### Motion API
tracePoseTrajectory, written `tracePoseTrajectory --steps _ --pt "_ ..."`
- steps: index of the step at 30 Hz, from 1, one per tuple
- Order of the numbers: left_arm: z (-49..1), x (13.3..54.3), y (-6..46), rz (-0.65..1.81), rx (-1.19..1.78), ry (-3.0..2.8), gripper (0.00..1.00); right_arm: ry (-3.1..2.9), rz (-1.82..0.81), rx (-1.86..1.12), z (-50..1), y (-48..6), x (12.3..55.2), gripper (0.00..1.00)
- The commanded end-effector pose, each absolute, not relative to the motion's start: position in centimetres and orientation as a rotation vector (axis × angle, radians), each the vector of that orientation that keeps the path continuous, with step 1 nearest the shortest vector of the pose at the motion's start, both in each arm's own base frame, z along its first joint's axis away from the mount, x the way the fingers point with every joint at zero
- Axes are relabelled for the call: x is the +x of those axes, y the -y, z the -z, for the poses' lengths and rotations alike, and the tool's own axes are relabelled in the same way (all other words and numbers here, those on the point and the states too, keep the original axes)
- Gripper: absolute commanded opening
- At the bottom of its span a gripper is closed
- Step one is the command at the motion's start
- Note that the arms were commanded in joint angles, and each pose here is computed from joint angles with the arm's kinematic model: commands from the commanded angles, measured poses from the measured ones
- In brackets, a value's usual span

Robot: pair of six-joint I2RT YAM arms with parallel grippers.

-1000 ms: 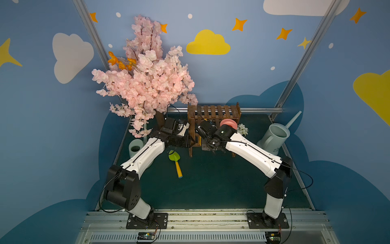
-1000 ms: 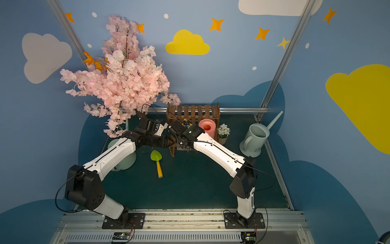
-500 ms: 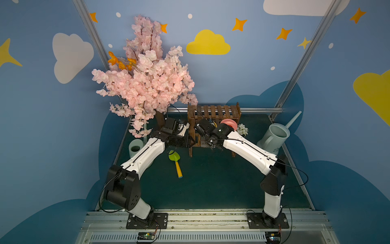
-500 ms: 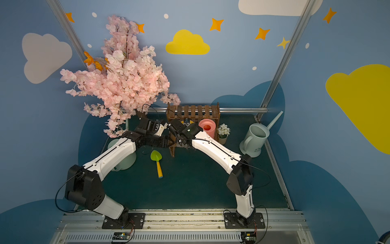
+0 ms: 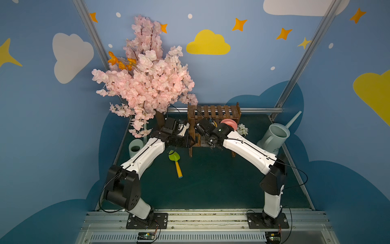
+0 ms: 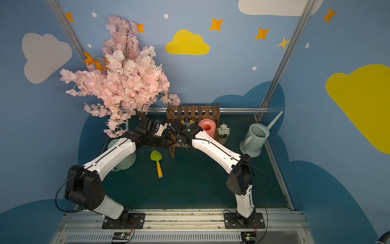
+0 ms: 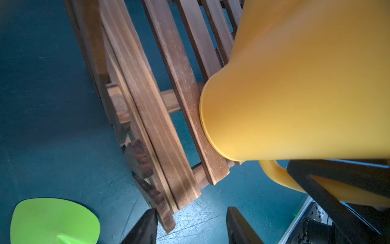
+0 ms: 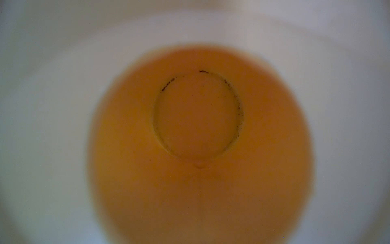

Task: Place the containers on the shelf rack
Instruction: 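Place the container on the shelf.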

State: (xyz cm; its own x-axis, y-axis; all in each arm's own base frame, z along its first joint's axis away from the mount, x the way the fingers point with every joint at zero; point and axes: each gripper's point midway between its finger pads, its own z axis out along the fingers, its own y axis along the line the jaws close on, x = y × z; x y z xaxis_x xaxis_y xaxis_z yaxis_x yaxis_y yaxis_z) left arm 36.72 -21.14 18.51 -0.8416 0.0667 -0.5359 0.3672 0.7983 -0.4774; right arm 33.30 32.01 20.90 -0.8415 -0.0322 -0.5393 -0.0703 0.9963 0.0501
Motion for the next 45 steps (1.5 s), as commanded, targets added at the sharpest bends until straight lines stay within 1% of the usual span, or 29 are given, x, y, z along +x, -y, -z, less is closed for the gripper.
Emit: tracePoseTrajectory --steps 1,5,11,28,35,40,45 --pt "-18.6 36.4 21.5 0.814 0.349 -2.475 0.56 -2.665 -0.013 -0.082 -18.5 -30.7 32.5 0.19" --pt "-18.7 36.4 21.4 0.811 0.348 -2.471 0.56 -2.67 -0.028 -0.085 -18.6 -30.9 32.4 0.28" --pt "-18.8 36.3 21.3 0.808 0.348 -2.47 0.56 -2.66 -0.04 -0.082 -19.3 -30.7 32.3 0.35" --pt "-19.9 35.9 20.6 0.761 0.349 -2.456 0.58 -2.586 -0.072 -0.09 -22.9 -30.0 31.1 0.41" --pt "-21.0 35.4 19.8 0.713 0.347 -2.447 0.68 -2.539 -0.08 -0.102 -24.7 -29.5 30.7 0.46" --pt "-22.1 34.2 18.4 0.642 0.343 -2.447 0.76 -2.487 -0.114 -0.133 -26.6 -29.5 30.3 0.5" --pt "-22.5 32.6 15.8 0.553 0.295 -2.466 0.81 -2.395 -0.176 -0.189 -28.9 -29.5 29.7 0.58"
